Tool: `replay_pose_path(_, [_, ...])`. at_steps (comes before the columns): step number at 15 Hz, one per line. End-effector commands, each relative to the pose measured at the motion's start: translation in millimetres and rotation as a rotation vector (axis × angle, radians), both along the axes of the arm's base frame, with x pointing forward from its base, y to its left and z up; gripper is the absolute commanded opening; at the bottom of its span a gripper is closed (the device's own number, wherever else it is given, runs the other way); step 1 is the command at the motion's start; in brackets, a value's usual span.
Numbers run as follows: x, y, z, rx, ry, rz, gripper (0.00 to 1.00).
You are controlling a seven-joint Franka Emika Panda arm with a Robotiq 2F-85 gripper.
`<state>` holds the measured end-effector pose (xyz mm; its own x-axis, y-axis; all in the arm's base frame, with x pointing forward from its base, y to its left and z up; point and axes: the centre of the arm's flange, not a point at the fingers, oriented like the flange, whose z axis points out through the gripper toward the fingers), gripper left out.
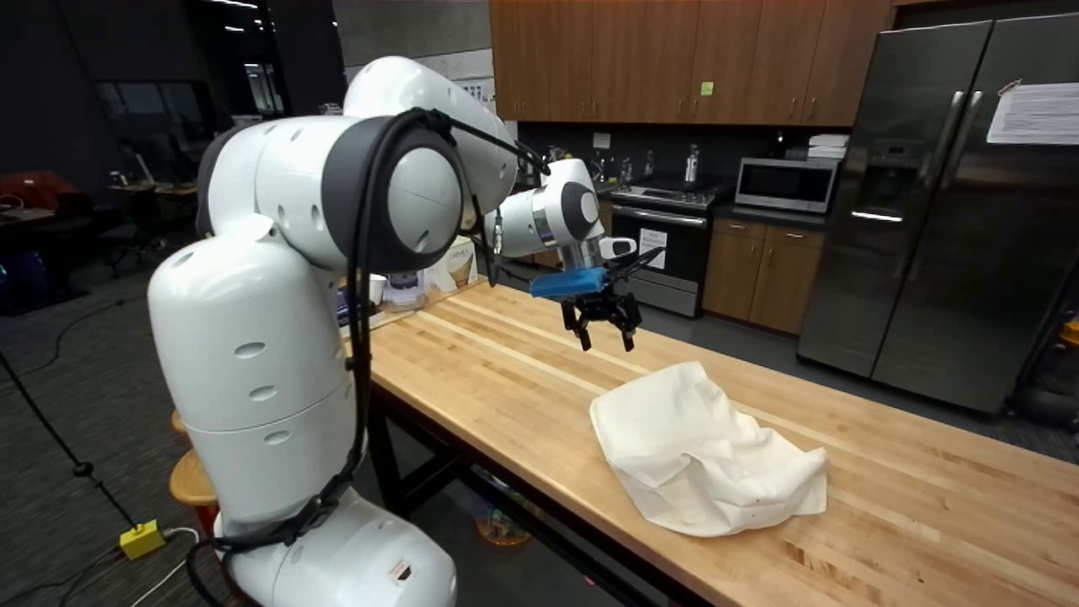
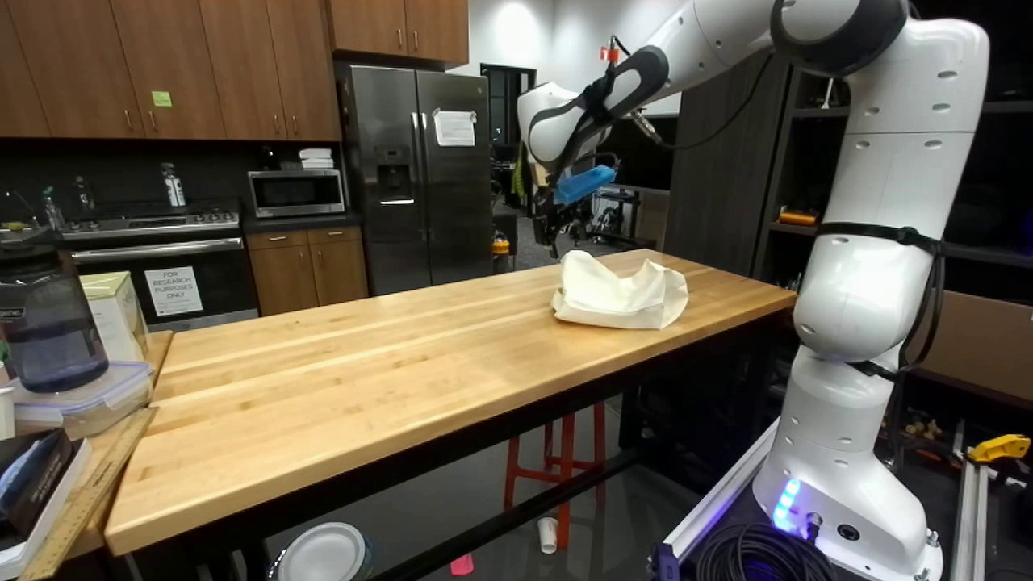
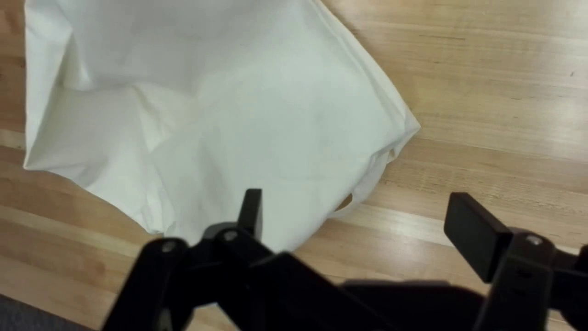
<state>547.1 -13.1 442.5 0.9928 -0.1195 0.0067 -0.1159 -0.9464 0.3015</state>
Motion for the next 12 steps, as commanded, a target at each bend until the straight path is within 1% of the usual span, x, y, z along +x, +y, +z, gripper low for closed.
replay_pose_path(1, [-0.4, 2.4, 1.6, 0.001, -0.002, 0.004, 1.0])
replay_pose_path(4, [1.4, -2.6, -6.7, 0.001, 0.012, -0.005, 1.0])
replay_pose_path(5, [7.8, -7.1, -5.0, 0.037, 0.01, -0.014, 1.0])
replay_pose_path(6, [11.2, -10.9, -1.8, 0.062, -0.009, -0.036, 1.0])
replay_pose_path(9, [23.4, -20.7, 14.8, 0.181, -0.083, -0.097, 1.0])
replay_pose_path(12, [37.9, -40.7, 24.8, 0.251, -0.149, -0.192, 1.0])
